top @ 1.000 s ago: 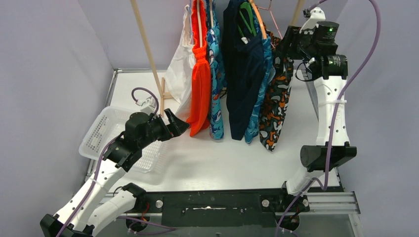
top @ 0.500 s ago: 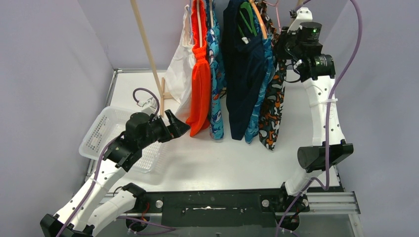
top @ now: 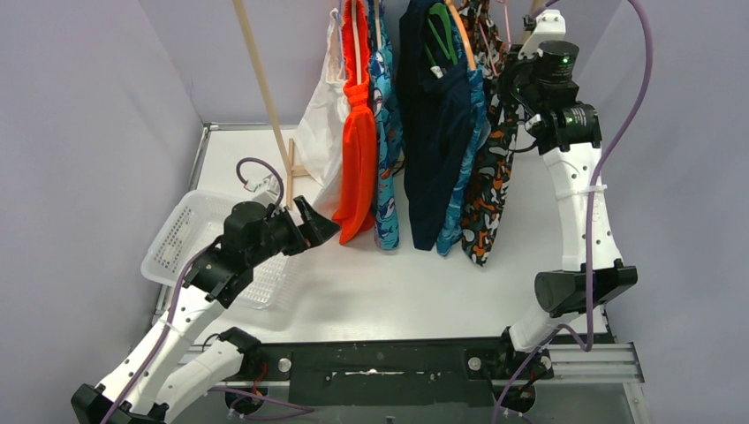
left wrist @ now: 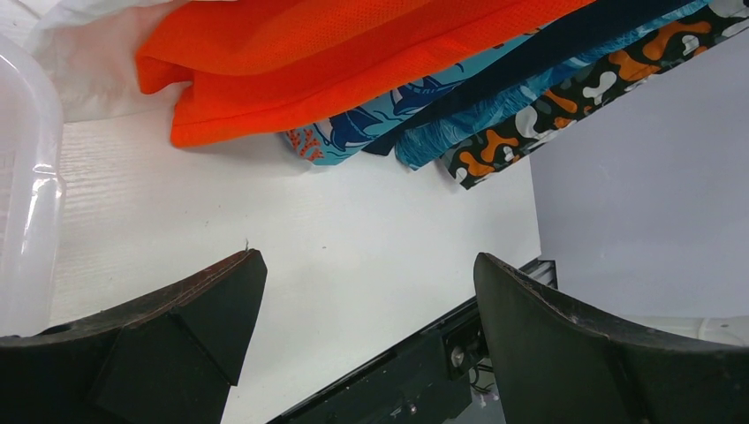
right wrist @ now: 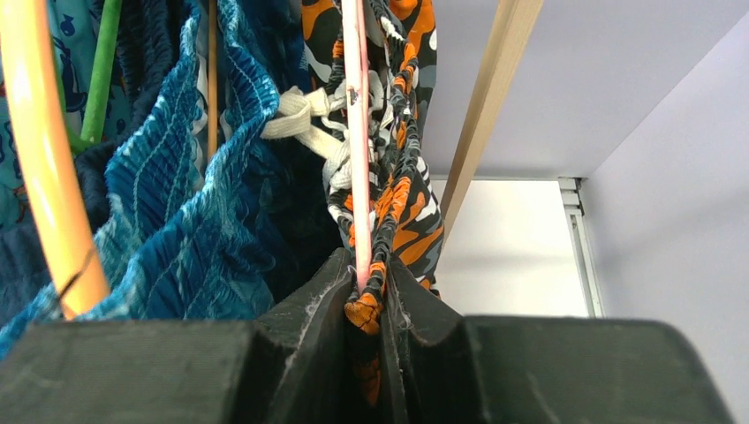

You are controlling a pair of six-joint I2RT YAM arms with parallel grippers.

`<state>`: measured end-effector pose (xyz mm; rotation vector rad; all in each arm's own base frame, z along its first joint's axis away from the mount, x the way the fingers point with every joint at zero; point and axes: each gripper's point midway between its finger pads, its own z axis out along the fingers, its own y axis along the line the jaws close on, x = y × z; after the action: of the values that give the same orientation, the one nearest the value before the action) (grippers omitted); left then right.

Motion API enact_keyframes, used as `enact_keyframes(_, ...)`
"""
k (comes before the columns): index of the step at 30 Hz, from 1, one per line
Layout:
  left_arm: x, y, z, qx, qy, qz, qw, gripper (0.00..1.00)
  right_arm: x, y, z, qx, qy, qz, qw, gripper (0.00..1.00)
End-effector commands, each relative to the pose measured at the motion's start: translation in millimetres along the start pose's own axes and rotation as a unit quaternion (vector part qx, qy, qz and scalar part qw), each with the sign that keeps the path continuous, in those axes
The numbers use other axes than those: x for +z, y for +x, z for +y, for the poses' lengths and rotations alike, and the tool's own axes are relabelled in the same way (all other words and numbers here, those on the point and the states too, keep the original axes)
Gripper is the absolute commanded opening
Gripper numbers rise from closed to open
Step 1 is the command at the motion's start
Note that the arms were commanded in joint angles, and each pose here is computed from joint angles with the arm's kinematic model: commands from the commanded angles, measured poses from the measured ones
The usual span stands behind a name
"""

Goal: Remove the shorts from the hanger
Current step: Pick up the hanger from the clothes rod.

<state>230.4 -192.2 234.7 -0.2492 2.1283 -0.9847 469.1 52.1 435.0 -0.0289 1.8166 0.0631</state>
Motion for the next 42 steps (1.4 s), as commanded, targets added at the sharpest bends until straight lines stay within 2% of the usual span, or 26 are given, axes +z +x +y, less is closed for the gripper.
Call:
enact_keyframes(1,-10.1,-19.9,-12.1,0.001,0.016,-0.043,0.999,0.89,-57.1,-78.3,-5.0,0.007,0.011,-0.141,0.99,0.0)
enact_keyframes(10,-17.2,-23.5,-7.1,-0.009,0.007,-0.065,0.998,0.9,-73.1,-41.5,-11.5,0.013,0.023,-0.107,0.994,0.0)
enact_keyframes(14,-19.3,-21.9,-9.4,-0.01,0.012,-0.059,0.998,0.9,-83.2,-16.0,-13.4,0.02,0.028,-0.07,0.997,0.0)
enact_keyframes(17,-20.6,-17.8,-5.4,-0.015,0.007,-0.055,0.998,0.9,-103.2,24.9,-17.7,0.045,0.037,-0.034,0.998,0.0)
enact_keyframes(23,-22.5,-7.5,6.2,-0.038,-0.007,-0.047,0.998,0.9,-147.6,144.9,-22.6,0.105,0.063,0.097,0.988,0.0)
enact_keyframes(26,-22.0,-5.3,8.2,-0.042,-0.004,-0.047,0.998,0.9,-173.4,176.6,-8.0,0.138,0.029,0.136,0.981,0.0)
enact_keyframes(30,-17.3,-5.0,3.0,-0.038,0.01,-0.042,0.998,0.9,-203.1,194.3,11.2,0.16,-0.02,0.176,0.971,0.0)
enact_keyframes(35,-10.6,-2.5,-4.7,-0.036,0.022,-0.02,0.999,0.9,-238.4,207.4,15.3,0.178,-0.025,0.214,0.96,0.0)
enact_keyframes(40,-7.5,-0.4,-9.2,-0.033,0.032,-0.008,0.999,0.9,-272.7,210.8,22.5,0.19,-0.041,0.253,0.948,0.0)
enact_keyframes(42,-7.8,-0.5,-11.6,-0.031,0.038,-0.007,0.999,0.9,-287.4,204.0,25.9,0.191,-0.054,0.251,0.947,0.0)
